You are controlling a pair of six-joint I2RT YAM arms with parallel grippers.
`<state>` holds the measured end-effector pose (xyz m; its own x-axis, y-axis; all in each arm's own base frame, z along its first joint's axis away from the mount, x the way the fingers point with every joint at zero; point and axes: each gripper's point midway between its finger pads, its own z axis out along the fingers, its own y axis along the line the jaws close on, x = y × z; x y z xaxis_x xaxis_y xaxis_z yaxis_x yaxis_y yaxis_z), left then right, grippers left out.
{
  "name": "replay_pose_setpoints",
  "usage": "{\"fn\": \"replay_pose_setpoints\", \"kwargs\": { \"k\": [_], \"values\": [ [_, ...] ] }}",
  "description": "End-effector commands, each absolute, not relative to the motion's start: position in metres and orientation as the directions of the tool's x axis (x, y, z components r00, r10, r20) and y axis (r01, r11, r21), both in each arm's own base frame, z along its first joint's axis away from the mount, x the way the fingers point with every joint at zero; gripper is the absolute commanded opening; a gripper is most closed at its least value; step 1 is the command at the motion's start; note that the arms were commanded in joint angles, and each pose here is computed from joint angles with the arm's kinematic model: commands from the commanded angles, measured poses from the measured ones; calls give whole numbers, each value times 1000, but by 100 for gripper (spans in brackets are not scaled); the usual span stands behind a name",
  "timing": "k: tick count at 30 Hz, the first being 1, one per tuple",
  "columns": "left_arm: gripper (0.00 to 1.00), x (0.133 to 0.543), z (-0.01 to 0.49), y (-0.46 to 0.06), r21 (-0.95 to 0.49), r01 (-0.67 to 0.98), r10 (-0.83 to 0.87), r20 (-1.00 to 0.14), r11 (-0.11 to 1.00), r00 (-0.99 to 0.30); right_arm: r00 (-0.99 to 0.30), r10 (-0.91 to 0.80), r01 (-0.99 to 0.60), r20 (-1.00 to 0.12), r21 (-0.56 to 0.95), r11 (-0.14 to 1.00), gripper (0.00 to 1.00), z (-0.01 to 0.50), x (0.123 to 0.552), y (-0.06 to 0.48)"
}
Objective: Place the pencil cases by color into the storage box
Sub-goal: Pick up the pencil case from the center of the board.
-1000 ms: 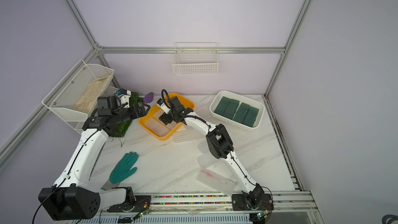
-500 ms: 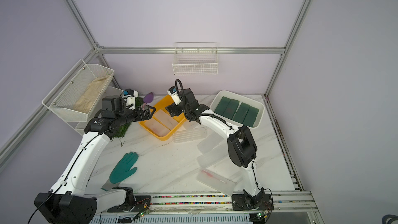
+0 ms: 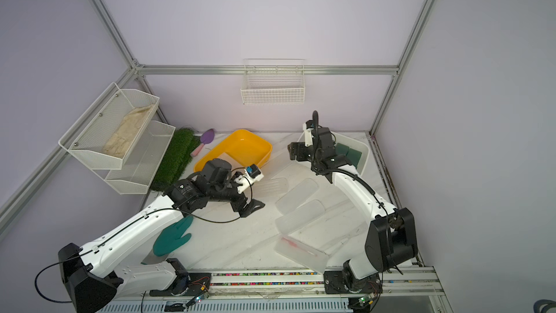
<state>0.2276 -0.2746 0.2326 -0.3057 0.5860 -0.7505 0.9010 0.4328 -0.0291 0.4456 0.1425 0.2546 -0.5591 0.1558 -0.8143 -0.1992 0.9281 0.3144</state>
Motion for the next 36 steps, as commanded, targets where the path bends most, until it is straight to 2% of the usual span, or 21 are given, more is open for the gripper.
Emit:
{"fn": "replay_pose_setpoints", "kwargs": {
  "k": [1, 6, 11, 17, 27, 36],
  "values": [
    [100, 212, 222, -291, 88, 958, 633, -766, 274, -111, -585, 323, -43, -744, 427, 903, 90, 247, 444, 104],
    [100, 188, 214, -313, 120, 984, 607, -794, 131, 16, -561, 442, 55, -699, 502, 863, 90, 245, 456, 61],
    [100, 173, 196, -332, 227, 974, 616, -767, 1, 178, -542, 461, 44, -703, 524, 851, 90, 246, 462, 52],
    [100, 163, 174, -357, 270, 955, 642, -712, -124, 285, -529, 463, 25, -711, 532, 846, 90, 252, 468, 46],
    [100, 141, 129, -383, 220, 931, 698, -616, -293, 365, -510, 476, 16, -716, 545, 838, 90, 256, 473, 33],
    [99, 131, 110, -391, 179, 922, 733, -563, -343, 382, -509, 482, 5, -713, 558, 830, 91, 255, 476, 31]
  ]
}}
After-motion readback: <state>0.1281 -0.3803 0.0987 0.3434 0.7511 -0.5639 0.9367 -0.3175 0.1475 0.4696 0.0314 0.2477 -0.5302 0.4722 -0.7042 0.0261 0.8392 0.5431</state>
